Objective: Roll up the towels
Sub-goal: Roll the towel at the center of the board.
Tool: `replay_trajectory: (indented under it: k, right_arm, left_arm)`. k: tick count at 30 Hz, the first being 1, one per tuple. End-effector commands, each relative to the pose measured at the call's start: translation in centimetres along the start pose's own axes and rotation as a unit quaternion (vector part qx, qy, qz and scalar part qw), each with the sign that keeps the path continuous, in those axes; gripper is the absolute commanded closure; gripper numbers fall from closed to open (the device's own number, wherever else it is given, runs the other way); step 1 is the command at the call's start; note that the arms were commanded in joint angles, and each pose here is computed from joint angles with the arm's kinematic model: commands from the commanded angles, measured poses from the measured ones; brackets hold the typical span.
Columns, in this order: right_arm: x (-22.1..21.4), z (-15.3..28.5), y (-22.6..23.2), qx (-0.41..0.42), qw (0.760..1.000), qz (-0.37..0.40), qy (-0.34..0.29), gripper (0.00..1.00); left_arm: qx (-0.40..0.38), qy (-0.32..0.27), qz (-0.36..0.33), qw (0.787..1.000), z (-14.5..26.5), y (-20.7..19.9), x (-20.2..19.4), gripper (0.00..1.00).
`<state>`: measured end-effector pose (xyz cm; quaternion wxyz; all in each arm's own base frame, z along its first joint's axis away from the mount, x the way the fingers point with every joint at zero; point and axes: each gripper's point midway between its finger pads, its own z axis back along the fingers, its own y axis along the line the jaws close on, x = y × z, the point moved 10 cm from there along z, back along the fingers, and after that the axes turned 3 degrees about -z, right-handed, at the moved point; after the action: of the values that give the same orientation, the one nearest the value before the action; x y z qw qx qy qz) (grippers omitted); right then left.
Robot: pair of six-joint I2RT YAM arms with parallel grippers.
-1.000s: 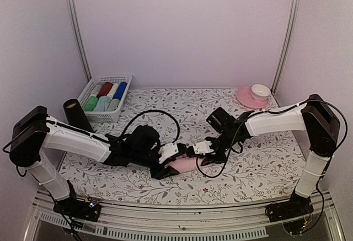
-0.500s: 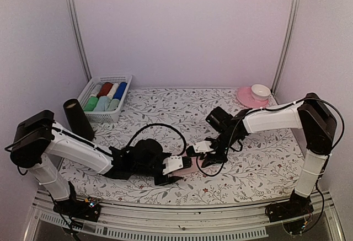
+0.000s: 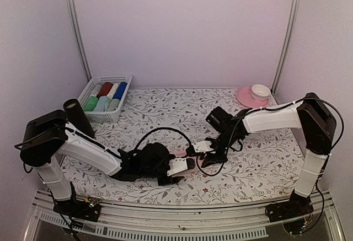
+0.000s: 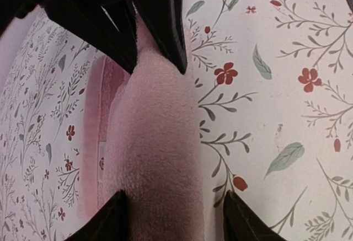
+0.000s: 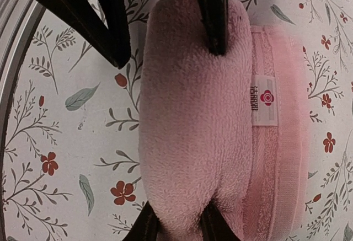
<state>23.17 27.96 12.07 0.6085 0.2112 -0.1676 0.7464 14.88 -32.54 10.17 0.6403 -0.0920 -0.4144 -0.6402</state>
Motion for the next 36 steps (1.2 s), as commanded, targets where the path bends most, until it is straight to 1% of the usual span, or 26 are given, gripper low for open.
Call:
replay_trajectory:
  k: [1,4,5,6,8,9,10,12,13,14,16,18,21,25,28,31,36]
  right_arm:
    - [-1.5,-1.3,1.3,0.058,0.998,-0.024,0.029,0.79]
    - [-1.4,-1.0,1.3,0.060,0.998,-0.022,0.022,0.79]
    - [-1.4,-0.8,1.2,0.059,0.998,-0.022,0.021,0.79]
    - [-1.4,-0.8,1.2,0.058,0.998,-0.022,0.021,0.79]
    - [-1.5,-0.6,1.0,0.053,0.998,-0.023,0.021,0.78]
    - [-1.6,-0.3,0.7,0.047,0.998,-0.026,0.022,0.77]
    - [-1.7,0.0,0.5,0.039,0.999,-0.028,0.022,0.75]
    - [-1.9,1.1,-0.2,0.016,0.999,-0.035,0.021,0.69]
    - [-2.0,1.8,-0.6,-0.001,0.999,-0.042,0.018,0.65]
    - [-2.0,2.9,-1.0,-0.022,0.999,-0.046,0.010,0.59]
    - [-2.4,4.9,-1.7,-0.058,0.996,-0.060,0.000,0.51]
    - [-3.0,6.7,-2.3,-0.096,0.993,-0.073,-0.005,0.44]
    - [-4.0,9.2,-2.6,-0.144,0.986,-0.085,-0.015,0.38]
    - [-4.5,11.6,-2.9,-0.185,0.977,-0.098,-0.041,0.34]
    - [-5.0,13.7,-3.9,-0.198,0.966,-0.149,-0.077,0.33]
    - [-6.0,15.0,-4.5,-0.207,0.951,-0.212,-0.093,0.31]
    - [-7.4,15.5,-4.3,-0.170,0.930,-0.304,-0.116,0.30]
  left_arm:
    - [0.012,0.054,0.002,0.998,-1.3,-0.5,-1.0,0.42]
    - [0.010,0.079,0.004,0.997,-2.0,-0.8,-1.6,0.44]
    - [0.007,0.083,0.006,0.997,-2.2,-0.9,-1.7,0.47]
    - [0.003,0.085,0.008,0.996,-2.3,-1.0,-1.8,0.50]
    - [-0.005,0.086,0.012,0.996,-2.3,-1.1,-1.9,0.62]
    - [-0.012,0.088,0.017,0.996,-2.3,-1.1,-1.9,0.68]
    - [-0.019,0.090,0.021,0.995,-2.3,-1.2,-1.8,0.71]
    - [-0.035,0.099,0.034,0.994,-2.5,-1.2,-1.8,0.75]
    - [-0.038,0.106,0.043,0.993,-2.7,-1.2,-1.7,0.77]
    - [-0.045,0.116,0.054,0.991,-3.0,-1.3,-1.7,0.78]
    - [-0.055,0.129,0.080,0.987,-3.6,-1.4,-1.5,0.78]
    - [-0.060,0.134,0.120,0.982,-4.3,-1.3,-0.9,0.78]
    - [-0.068,0.167,0.172,0.968,-6.1,-1.7,-0.9,0.77]
    - [-0.053,0.208,0.259,0.942,-8.5,-1.1,-0.4,0.76]
    - [-0.050,0.224,0.308,0.923,-10.3,-1.1,0.1,0.77]
    - [-0.055,0.224,0.354,0.906,-12.0,-1.1,1.0,0.80]
    - [-0.048,0.239,0.402,0.883,-14.4,-0.8,0.9,0.80]
